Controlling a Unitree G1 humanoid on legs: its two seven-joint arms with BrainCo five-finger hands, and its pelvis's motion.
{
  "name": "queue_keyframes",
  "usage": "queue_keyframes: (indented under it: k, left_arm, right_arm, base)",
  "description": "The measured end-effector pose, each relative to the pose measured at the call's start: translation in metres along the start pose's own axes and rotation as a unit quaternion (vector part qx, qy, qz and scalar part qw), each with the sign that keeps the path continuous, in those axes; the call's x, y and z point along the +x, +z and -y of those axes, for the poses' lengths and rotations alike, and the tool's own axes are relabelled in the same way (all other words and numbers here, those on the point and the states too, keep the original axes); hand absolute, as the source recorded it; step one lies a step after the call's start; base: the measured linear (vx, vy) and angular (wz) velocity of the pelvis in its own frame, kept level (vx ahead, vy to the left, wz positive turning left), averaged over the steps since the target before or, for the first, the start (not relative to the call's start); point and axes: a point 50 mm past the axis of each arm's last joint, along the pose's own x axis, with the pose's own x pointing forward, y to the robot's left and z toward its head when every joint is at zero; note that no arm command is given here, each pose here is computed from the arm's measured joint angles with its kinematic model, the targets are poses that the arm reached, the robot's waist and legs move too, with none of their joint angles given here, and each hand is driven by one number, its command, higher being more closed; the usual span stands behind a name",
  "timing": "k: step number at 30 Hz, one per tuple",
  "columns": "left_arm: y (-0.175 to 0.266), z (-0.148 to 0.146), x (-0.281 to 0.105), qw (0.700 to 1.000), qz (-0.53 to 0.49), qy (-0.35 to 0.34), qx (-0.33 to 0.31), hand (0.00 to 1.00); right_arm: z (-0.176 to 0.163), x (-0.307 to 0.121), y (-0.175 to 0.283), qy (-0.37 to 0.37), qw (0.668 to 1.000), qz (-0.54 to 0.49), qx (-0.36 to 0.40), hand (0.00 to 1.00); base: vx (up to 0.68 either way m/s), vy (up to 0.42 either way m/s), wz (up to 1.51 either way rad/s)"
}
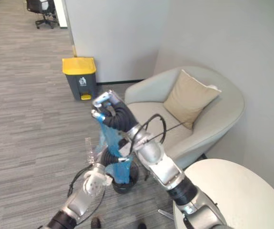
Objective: Gather rubbish on tea table into small bin, then transfer packed bag to large trash can.
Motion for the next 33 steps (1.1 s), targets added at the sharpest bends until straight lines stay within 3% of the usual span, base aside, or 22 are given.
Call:
queue_keyframes:
  k: [12, 19, 20, 25, 33]
  left_arm:
    - [-0.010, 0.004, -0.008, 1.000, -0.021, -0.018, 0.000, 1.00]
    - [-0.017, 0.004, -0.012, 0.999, -0.039, -0.014, -0.019, 1.00]
    - [-0.017, 0.003, -0.013, 0.999, -0.041, -0.013, -0.024, 1.00]
    - [-0.019, 0.000, -0.012, 0.998, -0.050, -0.002, -0.046, 1.00]
    - [-0.020, -0.002, -0.012, 0.996, -0.055, 0.004, -0.066, 1.00]
  right_arm:
    - [-0.004, -0.005, -0.004, 0.014, 1.000, -0.011, 0.009, 1.00]
    - [-0.008, -0.043, -0.039, 0.011, 0.994, -0.109, 0.005, 1.00]
    - [-0.008, -0.054, -0.049, 0.015, 0.990, -0.138, -0.006, 0.00]
    - [-0.005, -0.096, -0.072, 0.049, 0.968, -0.236, -0.077, 0.00]
    - [-0.007, -0.115, -0.092, 0.092, 0.940, -0.286, -0.161, 0.00]
  base:
    - [0.02, -0.002, -0.02]
    - [0.07, -0.008, -0.05]
    - [0.05, 0.000, 0.08]
    - [0.05, -0.001, 0.07]
    - [0.02, 0.003, 0.03]
